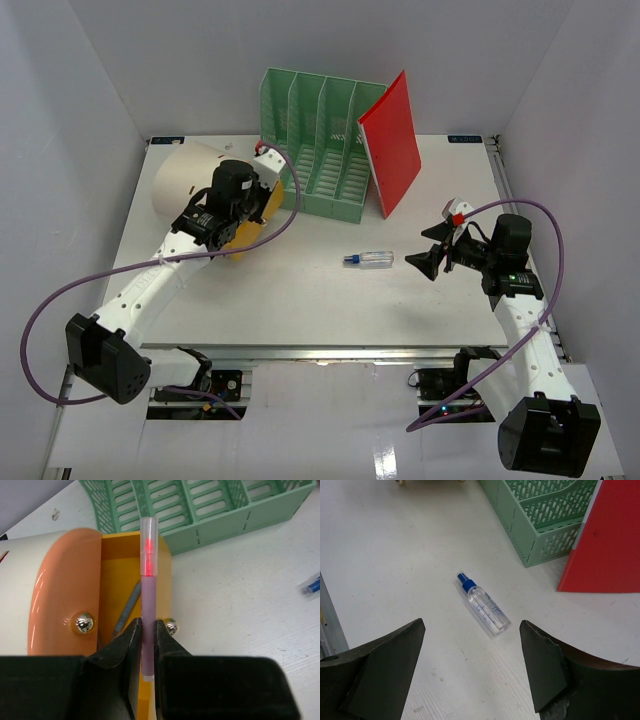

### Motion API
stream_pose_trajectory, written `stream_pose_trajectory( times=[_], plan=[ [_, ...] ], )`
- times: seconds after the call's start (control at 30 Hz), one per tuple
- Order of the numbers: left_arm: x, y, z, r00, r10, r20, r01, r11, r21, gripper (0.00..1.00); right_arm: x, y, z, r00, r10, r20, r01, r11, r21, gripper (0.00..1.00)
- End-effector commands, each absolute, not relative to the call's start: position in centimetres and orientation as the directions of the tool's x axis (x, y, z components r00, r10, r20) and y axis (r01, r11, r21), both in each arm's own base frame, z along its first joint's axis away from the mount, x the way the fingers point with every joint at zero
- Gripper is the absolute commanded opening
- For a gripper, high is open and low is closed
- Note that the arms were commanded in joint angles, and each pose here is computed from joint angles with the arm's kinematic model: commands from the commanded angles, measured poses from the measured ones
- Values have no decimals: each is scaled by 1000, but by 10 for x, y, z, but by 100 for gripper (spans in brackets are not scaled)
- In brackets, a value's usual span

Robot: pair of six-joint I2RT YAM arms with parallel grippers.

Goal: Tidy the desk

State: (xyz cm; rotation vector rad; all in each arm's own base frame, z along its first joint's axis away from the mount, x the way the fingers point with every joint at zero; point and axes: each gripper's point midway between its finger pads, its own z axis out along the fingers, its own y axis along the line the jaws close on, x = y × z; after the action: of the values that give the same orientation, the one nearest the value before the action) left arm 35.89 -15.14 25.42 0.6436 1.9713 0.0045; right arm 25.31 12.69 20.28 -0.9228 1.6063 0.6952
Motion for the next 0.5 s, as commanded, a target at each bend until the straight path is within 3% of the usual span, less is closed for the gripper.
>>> stream_pose_trajectory(
  times=[0.0,0.23,0.3,0.4,0.47],
  plan=[
    [369,-125,250,-340,459,-820,384,864,325,8,252,129,207,-65,-200,-978,-862,505,-46,83],
    [375,-101,234,-382,431,-818,330,890,314,23,252,129,207,-65,-199,-978,-864,501,-44,83],
    [375,-101,231,-391,417,-820,329,896,299,36,252,129,206,-67,-199,-978,-864,502,-43,83],
    [373,-106,238,-391,356,-849,313,919,240,65,253,129,206,-66,-200,-978,-864,502,-45,83],
    [370,-111,247,-375,324,-868,319,925,207,71,253,129,206,-67,-201,-977,-864,502,-43,83]
  ],
)
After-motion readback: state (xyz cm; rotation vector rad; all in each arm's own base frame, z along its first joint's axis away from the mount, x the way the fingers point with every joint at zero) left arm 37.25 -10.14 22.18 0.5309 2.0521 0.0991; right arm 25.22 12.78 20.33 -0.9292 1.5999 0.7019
